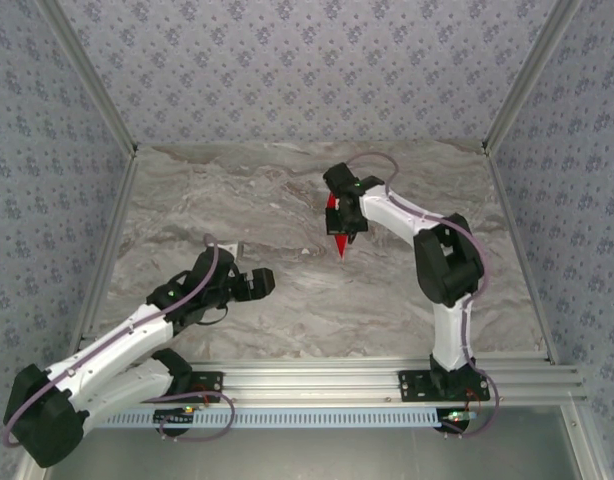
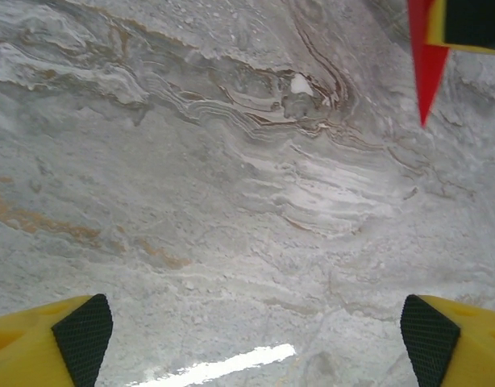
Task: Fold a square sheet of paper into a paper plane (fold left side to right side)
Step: Pick up the paper plane at the center of the table, then place the paper plane at the center of the table.
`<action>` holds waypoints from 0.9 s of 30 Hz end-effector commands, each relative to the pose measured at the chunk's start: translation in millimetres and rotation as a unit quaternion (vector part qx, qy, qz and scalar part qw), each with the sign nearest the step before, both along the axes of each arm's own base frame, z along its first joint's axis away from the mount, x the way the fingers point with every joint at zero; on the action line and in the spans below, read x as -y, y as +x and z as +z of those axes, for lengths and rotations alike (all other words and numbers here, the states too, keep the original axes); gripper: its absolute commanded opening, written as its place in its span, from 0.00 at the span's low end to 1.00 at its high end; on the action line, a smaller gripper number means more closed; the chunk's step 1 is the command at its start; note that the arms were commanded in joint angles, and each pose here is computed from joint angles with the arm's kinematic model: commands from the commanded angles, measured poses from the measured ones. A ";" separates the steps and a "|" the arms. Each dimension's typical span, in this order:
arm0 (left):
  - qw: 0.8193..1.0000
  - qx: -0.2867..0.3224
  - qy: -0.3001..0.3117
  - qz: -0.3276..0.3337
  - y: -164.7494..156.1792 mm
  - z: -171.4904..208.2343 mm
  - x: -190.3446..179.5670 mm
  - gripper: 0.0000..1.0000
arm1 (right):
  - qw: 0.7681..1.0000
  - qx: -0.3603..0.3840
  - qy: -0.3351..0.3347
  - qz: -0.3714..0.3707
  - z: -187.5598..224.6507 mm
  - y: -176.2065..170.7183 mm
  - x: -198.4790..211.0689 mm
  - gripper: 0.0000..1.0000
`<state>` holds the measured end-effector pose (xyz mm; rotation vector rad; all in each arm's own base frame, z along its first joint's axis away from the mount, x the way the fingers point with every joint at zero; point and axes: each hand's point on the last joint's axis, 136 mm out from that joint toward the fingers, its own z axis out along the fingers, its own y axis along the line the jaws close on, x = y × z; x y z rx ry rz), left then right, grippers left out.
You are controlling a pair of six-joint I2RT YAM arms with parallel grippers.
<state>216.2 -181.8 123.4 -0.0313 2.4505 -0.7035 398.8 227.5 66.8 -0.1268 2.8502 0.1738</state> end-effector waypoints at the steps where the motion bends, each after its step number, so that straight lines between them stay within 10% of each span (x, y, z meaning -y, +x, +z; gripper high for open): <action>1: 1.000 0.014 -0.014 -0.024 -1.5 7.4 5.8 0.98 | 0.999 -0.032 -0.040 0.000 -12.3 2.3 11.1 0.06; 12: 1.000 0.013 -0.003 -0.025 -1.3 5.7 4.1 0.98 | 0.997 -0.058 -0.041 0.004 -34.2 14.4 6.1 0.10; 27: 0.997 0.050 -0.031 0.042 41.8 32.7 -20.9 0.98 | 0.997 -0.003 -0.068 0.046 52.0 -9.9 24.9 0.54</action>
